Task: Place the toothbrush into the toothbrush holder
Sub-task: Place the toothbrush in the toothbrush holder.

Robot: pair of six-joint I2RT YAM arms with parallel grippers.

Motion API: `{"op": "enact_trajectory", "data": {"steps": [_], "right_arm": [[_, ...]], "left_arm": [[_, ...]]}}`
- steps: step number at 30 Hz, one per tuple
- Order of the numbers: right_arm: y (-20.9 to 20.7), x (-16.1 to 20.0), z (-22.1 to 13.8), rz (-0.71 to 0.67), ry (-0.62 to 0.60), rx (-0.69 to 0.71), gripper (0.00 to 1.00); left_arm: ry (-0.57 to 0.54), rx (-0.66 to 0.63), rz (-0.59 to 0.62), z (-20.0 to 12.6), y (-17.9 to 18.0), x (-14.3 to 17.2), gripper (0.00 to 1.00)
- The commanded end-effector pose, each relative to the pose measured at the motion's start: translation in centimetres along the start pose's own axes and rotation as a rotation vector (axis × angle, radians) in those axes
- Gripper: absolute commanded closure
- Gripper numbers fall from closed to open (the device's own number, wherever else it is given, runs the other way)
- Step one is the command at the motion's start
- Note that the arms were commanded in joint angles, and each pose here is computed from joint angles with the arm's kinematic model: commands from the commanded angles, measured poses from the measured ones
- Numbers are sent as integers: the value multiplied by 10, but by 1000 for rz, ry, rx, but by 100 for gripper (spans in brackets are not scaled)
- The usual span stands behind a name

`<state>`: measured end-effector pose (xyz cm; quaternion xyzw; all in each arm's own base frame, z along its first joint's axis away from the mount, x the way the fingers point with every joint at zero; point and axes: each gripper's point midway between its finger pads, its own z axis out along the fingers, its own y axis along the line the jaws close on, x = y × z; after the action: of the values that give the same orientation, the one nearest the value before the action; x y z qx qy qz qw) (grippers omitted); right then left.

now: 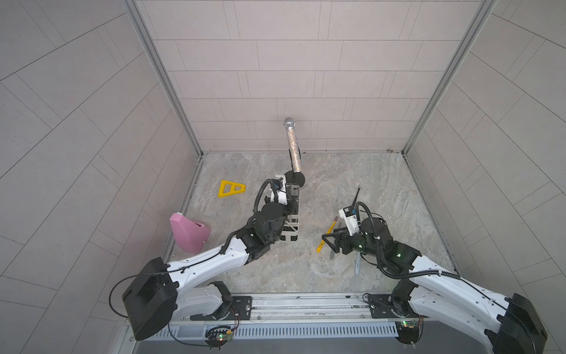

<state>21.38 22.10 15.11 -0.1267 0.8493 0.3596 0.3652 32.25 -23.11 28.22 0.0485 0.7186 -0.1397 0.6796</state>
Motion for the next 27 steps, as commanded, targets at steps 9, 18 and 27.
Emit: {"op": "enact_trajectory", "data": {"steps": [9,18,27], "right_arm": [[-5,3,1,-15,-1,19,22],[-7,5,3,-17,10,24,22],[-9,7,2,-18,16,33,22]], "left_arm": [[-46,6,62,-1,-9,-28,100],[-70,1,52,0,-8,-25,100],[-64,-23,-7,6,-3,7,100]]}}
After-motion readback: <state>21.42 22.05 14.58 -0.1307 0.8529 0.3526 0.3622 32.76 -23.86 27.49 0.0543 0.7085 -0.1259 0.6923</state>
